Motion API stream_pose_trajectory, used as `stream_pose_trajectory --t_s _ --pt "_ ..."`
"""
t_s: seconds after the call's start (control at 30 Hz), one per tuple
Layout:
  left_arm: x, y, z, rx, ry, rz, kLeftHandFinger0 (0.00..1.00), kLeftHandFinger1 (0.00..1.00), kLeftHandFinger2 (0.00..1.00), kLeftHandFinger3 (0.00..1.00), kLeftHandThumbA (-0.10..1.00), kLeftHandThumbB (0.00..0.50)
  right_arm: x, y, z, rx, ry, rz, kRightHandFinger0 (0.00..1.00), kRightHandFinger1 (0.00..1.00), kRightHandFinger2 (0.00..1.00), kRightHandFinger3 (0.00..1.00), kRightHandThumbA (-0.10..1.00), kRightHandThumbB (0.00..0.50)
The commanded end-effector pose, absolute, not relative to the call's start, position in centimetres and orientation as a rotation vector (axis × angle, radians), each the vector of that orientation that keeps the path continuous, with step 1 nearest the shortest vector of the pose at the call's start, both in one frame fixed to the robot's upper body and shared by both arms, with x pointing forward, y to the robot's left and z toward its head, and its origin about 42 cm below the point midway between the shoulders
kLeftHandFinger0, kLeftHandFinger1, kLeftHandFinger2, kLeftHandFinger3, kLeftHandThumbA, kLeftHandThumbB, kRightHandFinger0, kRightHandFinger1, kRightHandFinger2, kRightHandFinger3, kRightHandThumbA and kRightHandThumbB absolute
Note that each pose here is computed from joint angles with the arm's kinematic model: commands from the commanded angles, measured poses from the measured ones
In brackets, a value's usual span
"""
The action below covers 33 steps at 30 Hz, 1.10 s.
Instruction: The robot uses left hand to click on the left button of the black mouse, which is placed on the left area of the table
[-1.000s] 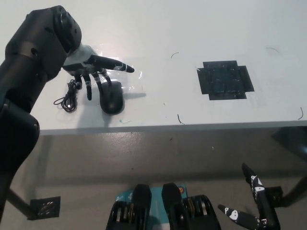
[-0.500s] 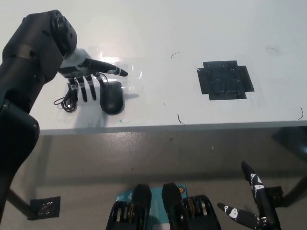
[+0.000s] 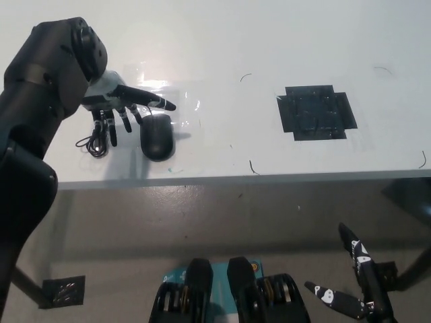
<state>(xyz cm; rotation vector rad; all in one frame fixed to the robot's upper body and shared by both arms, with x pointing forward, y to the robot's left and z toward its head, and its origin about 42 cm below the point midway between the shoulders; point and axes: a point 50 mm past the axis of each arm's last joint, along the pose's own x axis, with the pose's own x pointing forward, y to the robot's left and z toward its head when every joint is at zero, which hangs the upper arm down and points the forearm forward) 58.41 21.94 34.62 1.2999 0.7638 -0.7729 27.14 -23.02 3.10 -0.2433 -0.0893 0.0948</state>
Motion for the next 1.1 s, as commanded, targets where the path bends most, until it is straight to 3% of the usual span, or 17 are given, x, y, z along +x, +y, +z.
stream_pose_trajectory --t_s 0.0,0.03,0.07,0.13,0.2,0.23,0.27,0.4,0.53,0.67,0.7,0.73,0.77,0.87,0.93,1.0,1.07 --pt "58.7 20.6 36.0 1.393 0.692 -0.791 0.63 1.00 1.00 1.00 1.00 0.492 27.9 -23.2 4.7 -0.230 -0.182 0.102 1.00 1.00 1.00 1.00 1.00 0.419" --pt "58.7 20.5 35.8 1.411 0.685 -0.800 0.81 0.98 1.00 1.00 1.00 0.500 27.9 -23.2 4.7 -0.229 -0.183 0.103 1.00 1.00 1.00 1.00 1.00 0.413" --pt "58.7 20.5 35.5 1.400 0.693 -0.795 0.56 0.71 0.95 1.00 1.00 0.500 28.0 -23.2 4.8 -0.227 -0.184 0.104 1.00 1.00 1.00 1.00 1.00 0.414" --pt "58.7 20.5 35.3 1.390 0.698 -0.795 0.49 0.68 0.91 1.00 1.00 0.500 28.0 -23.2 4.8 -0.226 -0.184 0.103 1.00 1.00 1.00 1.00 1.00 0.414" --pt "58.6 20.2 35.4 1.377 0.710 -0.791 0.31 0.47 0.69 1.00 1.00 0.500 28.1 -23.2 4.9 -0.230 -0.187 0.100 1.00 1.00 1.00 1.00 1.00 0.415" --pt "58.6 20.0 35.2 1.409 0.688 -0.814 0.65 0.72 0.84 1.00 1.00 0.500 28.2 -23.2 4.8 -0.231 -0.187 0.100 1.00 1.00 1.00 1.00 1.00 0.409" --pt "58.6 19.9 35.0 1.409 0.686 -0.817 0.52 0.53 0.63 1.00 1.00 0.500 28.1 -23.2 4.8 -0.231 -0.186 0.099 1.00 1.00 1.00 1.00 1.00 0.414" --pt "58.5 19.9 34.2 1.329 0.724 -0.807 0.04 0.30 0.68 1.00 1.00 0.500 28.1 -22.9 4.7 -0.225 -0.181 0.102 1.00 1.00 1.00 1.00 1.00 0.416" --pt "58.4 20.0 33.5 1.373 0.725 -0.816 0.30 0.55 0.95 1.00 1.00 0.500 28.0 -22.9 4.6 -0.243 -0.182 0.107 1.00 1.00 1.00 1.00 1.00 0.412" --pt "58.6 20.8 35.8 1.327 0.717 -0.795 0.08 0.31 0.75 1.00 1.00 0.492 27.9 -23.0 4.6 -0.236 -0.180 0.108 1.00 1.00 1.00 1.00 1.00 0.411" --pt "58.8 21.2 37.3 1.331 0.685 -0.778 0.46 0.59 0.96 1.00 1.00 0.493 27.9 -22.9 4.5 -0.238 -0.178 0.105 1.00 1.00 1.00 1.00 1.00 0.407" --pt "58.9 21.6 38.7 1.330 0.647 -0.756 0.63 0.73 1.00 1.00 1.00 0.497 27.8 -22.9 4.5 -0.239 -0.176 0.102 1.00 1.00 1.00 1.00 1.00 0.407" --pt "59.0 21.9 39.7 1.318 0.626 -0.746 0.68 0.61 0.91 1.00 1.00 0.500 27.7 -23.0 4.4 -0.238 -0.174 0.100 1.00 1.00 1.00 1.00 1.00 0.412" --pt "58.8 23.6 45.9 1.256 0.509 -0.687 0.09 0.23 0.62 1.00 1.00 0.500 27.5 -23.1 4.1 -0.234 -0.162 0.097 1.00 1.00 1.00 1.00 1.00 0.418" --pt "58.3 24.7 49.3 1.225 0.414 -0.656 0.07 0.24 0.64 1.00 1.00 0.500 27.4 -23.2 4.0 -0.231 -0.156 0.093 1.00 1.00 1.00 1.00 1.00 0.421" --pt "56.9 25.9 53.4 1.087 0.368 -0.609 0.00 0.01 0.39 1.00 1.00 0.500 27.2 -23.4 3.8 -0.232 -0.148 0.086 1.00 1.00 1.00 1.00 1.00 0.415" --pt "54.0 27.6 56.2 1.053 0.182 -0.637 0.00 0.08 0.44 1.00 1.00 0.455 26.8 -23.6 3.6 -0.237 -0.143 0.085 1.00 1.00 1.00 1.00 1.00 0.419"
